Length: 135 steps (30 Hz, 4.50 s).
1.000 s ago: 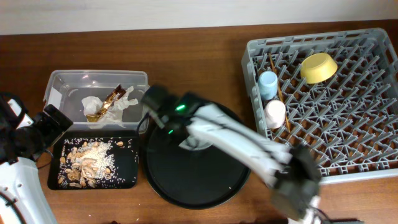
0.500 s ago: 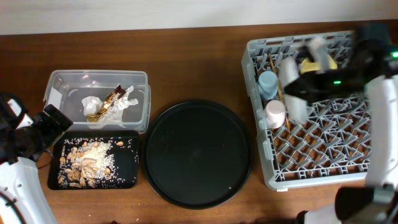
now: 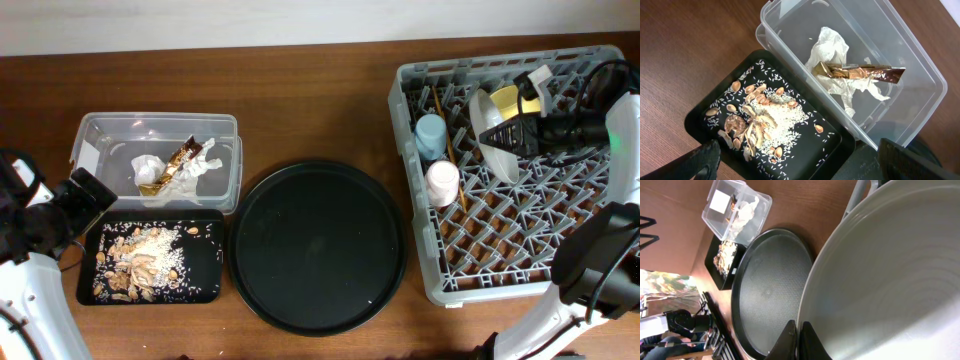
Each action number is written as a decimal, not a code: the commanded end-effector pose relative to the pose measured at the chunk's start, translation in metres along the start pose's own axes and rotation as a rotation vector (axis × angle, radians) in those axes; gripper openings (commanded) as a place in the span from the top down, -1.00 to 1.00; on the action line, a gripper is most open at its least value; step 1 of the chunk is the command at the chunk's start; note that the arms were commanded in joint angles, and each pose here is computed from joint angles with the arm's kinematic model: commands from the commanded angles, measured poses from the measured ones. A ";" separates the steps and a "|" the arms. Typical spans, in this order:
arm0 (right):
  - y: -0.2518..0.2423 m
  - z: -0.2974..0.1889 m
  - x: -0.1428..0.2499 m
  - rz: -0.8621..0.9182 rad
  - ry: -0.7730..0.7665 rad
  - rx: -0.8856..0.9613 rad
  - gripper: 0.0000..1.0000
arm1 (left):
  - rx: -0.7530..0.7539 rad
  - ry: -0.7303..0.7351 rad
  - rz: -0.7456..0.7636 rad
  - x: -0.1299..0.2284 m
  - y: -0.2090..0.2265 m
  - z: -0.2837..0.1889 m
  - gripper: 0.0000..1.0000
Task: Sort waste into correct bins and load items into the dishwasher rack
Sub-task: 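Carry the white plate right and stand it upright in the rack, then release the plate and pull the right gripper back to the rack's front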
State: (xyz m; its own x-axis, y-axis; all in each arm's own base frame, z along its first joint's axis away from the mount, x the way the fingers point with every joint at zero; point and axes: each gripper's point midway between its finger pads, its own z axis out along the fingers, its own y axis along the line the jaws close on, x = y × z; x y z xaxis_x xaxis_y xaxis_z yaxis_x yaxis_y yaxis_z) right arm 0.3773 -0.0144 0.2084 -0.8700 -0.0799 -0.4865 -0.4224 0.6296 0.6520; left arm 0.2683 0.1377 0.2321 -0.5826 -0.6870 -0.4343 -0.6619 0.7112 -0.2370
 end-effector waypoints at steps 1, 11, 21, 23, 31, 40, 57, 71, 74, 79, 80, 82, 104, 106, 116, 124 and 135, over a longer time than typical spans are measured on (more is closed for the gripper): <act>0.017 0.002 -0.012 0.008 -0.071 -0.102 0.92 | -0.011 -0.009 -0.013 -0.001 0.003 -0.001 -0.98; 0.040 -0.011 -0.023 0.030 -0.104 -0.149 0.92 | -0.011 -0.008 -0.013 -0.001 0.003 -0.001 -0.98; 0.030 -0.012 -0.017 0.019 -0.067 -0.096 0.48 | -0.011 -0.009 -0.013 -0.001 0.003 -0.001 -0.98; 0.026 -0.014 -0.018 0.010 -0.079 -0.085 0.31 | -0.011 -0.009 -0.013 -0.001 0.003 -0.001 -0.98; 0.024 -0.028 -0.034 0.141 -0.100 -0.013 -0.97 | -0.011 -0.009 -0.013 -0.001 0.003 -0.001 -0.98; 0.006 -0.083 -0.055 0.434 -0.155 0.713 -0.97 | -0.011 -0.009 -0.013 -0.001 0.003 -0.001 -0.98; 0.078 -0.012 -0.069 0.160 -0.029 0.754 -0.98 | -0.011 -0.009 -0.013 -0.001 0.003 -0.001 -0.98; 0.186 -0.064 -0.059 -0.035 -0.237 0.697 -0.97 | -0.011 -0.009 -0.013 -0.001 0.003 -0.001 -0.98; 0.239 -0.097 -0.039 -0.133 -0.357 0.658 -0.97 | -0.011 -0.008 -0.013 -0.001 0.003 -0.001 -0.98; 0.313 -0.173 0.016 -0.343 -0.600 0.659 -0.97 | -0.011 -0.008 -0.013 -0.001 0.003 -0.001 -0.98; 0.316 -0.182 0.027 -0.348 -0.630 0.677 -0.97 | -0.011 -0.009 -0.013 -0.001 0.003 -0.001 -0.98; 0.316 -0.199 0.054 -0.349 -0.688 0.722 -0.97 | -0.011 -0.009 -0.014 -0.001 0.003 -0.001 -0.98; 0.098 -0.041 0.103 -0.341 -1.297 0.623 -0.97 | -0.011 -0.008 -0.013 -0.001 0.003 -0.001 -0.98; 0.073 -0.023 0.112 -0.302 -1.240 0.650 -0.97 | -0.011 -0.009 -0.013 -0.001 0.003 -0.001 -0.98; 0.031 0.009 0.139 -0.173 -1.031 0.724 -0.97 | -0.011 -0.009 -0.013 -0.001 0.003 -0.001 -0.99; 0.031 0.009 0.139 -0.172 -1.031 0.724 -0.97 | -0.011 -0.009 -0.013 -0.001 0.003 -0.001 -0.98; 0.031 0.009 0.139 -0.172 -1.031 0.724 -0.97 | -0.011 -0.009 -0.014 -0.001 0.003 -0.001 -0.98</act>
State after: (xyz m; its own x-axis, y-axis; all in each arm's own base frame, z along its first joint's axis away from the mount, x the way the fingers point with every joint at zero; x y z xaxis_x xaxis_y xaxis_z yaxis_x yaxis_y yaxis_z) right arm 0.2464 0.0026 0.1577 -0.0768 0.2271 -0.9708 0.0019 0.9737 0.2276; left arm 0.2680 0.1381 0.2320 -0.5822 -0.6869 -0.4351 -0.6633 0.7107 -0.2345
